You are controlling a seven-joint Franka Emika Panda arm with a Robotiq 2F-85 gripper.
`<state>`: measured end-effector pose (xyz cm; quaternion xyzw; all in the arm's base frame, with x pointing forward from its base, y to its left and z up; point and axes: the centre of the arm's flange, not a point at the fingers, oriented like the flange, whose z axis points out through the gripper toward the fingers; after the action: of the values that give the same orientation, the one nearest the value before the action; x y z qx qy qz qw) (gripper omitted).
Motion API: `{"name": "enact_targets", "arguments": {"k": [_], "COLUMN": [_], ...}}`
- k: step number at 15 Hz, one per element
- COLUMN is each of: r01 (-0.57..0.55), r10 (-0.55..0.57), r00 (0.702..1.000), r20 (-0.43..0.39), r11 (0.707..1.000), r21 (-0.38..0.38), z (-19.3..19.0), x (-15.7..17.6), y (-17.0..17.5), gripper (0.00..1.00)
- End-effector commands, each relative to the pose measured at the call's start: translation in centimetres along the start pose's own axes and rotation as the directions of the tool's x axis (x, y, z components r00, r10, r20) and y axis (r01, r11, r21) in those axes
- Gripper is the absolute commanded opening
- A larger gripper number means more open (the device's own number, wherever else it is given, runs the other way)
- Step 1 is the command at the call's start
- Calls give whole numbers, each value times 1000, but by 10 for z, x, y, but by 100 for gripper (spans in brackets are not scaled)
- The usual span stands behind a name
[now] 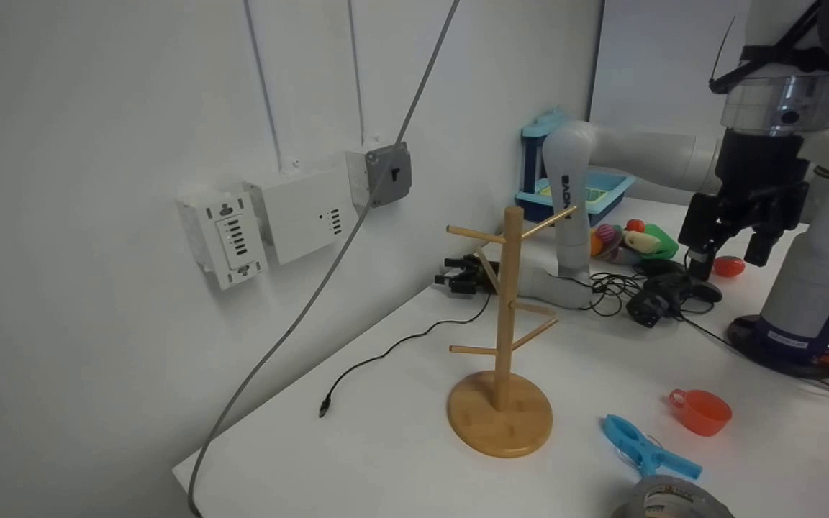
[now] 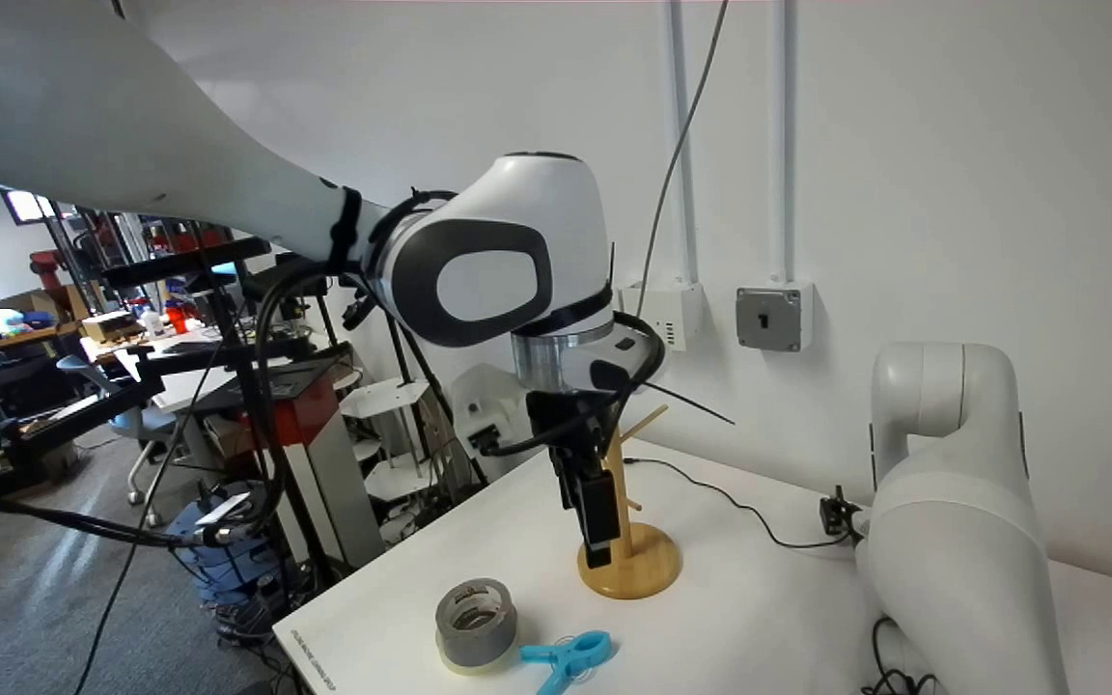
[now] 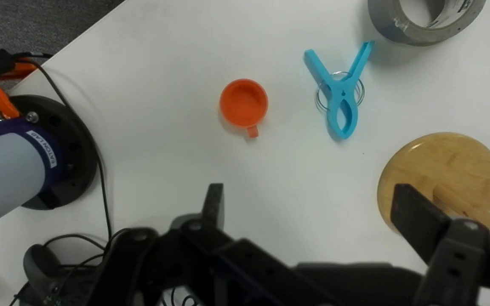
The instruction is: Take the orange cup and hang it on the object
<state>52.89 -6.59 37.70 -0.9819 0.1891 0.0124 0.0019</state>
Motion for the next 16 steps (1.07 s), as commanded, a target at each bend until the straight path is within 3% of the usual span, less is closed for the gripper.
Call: {"name": "enact_targets", "arguments": {"k": [1,7,16], "r01": [-10,-10,58], "r10": [10,10,-41], "r00": [1000,1000,992], "r20": [5,17,122], "r11": [1000,1000,989], "r21": [4,-5,-136], "z": [2,8,95], "x": [1,5,7], "y": [3,5,37], "gripper": [100,100,100]}}
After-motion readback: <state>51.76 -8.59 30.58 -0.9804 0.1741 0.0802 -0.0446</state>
